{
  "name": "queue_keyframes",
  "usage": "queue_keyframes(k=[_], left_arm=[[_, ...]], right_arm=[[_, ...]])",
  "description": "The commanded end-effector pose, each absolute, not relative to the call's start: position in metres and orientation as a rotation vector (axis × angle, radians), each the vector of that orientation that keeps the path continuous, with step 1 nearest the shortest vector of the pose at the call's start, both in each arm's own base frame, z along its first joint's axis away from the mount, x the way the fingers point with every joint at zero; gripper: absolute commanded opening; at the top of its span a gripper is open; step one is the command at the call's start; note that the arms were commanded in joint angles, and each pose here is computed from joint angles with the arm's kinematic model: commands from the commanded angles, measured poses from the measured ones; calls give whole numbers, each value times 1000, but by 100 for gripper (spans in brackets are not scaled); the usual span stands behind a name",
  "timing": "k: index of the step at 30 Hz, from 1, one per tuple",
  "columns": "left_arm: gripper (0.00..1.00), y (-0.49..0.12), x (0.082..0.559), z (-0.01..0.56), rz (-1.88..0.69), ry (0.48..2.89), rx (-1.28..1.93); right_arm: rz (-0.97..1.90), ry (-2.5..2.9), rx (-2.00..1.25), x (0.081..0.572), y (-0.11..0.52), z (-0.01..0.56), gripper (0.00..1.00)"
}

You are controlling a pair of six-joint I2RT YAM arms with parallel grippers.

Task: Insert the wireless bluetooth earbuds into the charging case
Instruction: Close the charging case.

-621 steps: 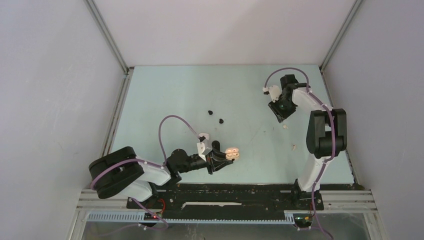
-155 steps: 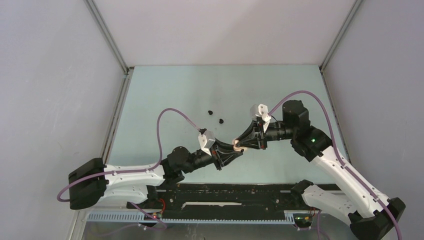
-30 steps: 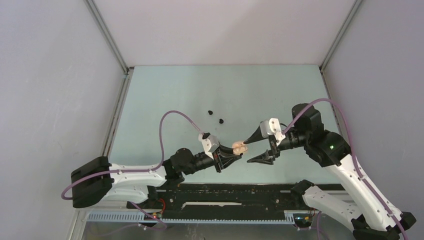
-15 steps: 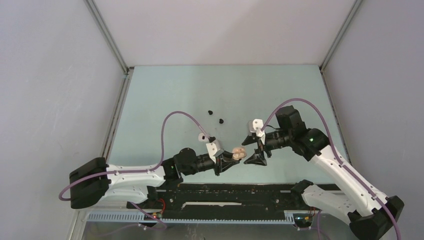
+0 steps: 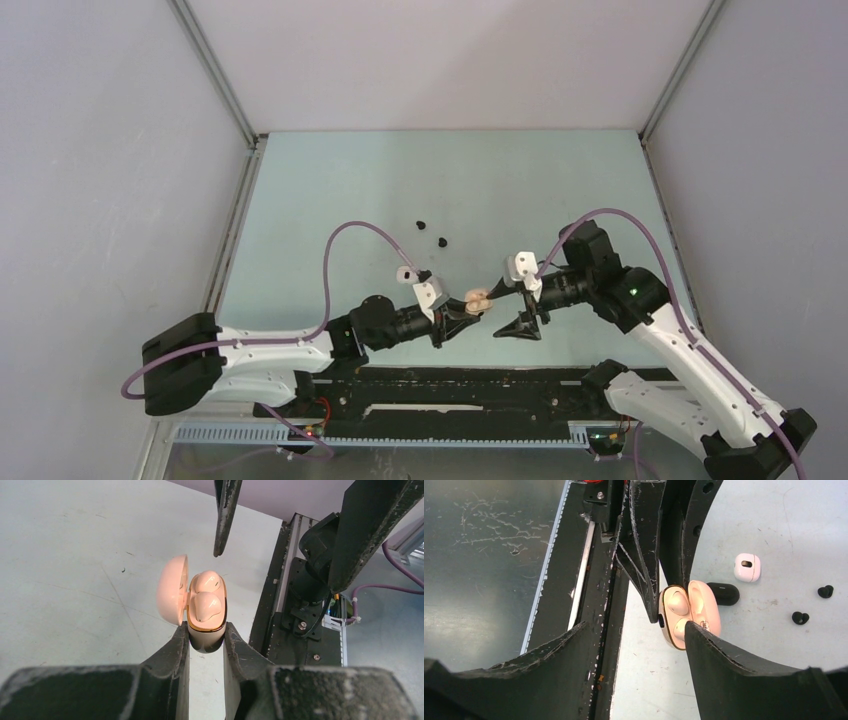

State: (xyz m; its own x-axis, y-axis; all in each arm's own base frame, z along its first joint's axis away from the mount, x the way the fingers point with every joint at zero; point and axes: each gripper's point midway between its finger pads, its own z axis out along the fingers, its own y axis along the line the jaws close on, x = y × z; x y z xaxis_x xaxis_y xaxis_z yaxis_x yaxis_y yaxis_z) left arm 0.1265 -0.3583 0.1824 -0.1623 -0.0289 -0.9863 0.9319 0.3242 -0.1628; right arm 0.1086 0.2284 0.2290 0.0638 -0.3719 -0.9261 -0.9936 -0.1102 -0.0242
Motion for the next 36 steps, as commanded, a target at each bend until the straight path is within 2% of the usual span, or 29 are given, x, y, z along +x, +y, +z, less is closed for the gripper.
queue_keyframes(k=[1,11,17,21,26,33,36], left_arm=[[0,-364,132,216,-1101,1384,800],[0,-371,117,211,-1133,1379,925],[0,-365,143,213,-1037,1450,787],[0,-360,161,202,-972,1539,712],[0,-353,180,179,-949,1668,584],[0,-346,233,145,-942,1908,349],[4,-360,247,130,-965,2037,319]], right_arm=[[1062,1381,-1575,110,228,231,71],[946,1485,-1481,151,241,219,75],[990,1453,-1637,121,243,202,74],[942,1400,-1567,122,233,218,75],[756,1474,-1375,164,218,228,76],[547,1665,-1095,226,196,225,76],[480,1709,-986,243,181,228,76]])
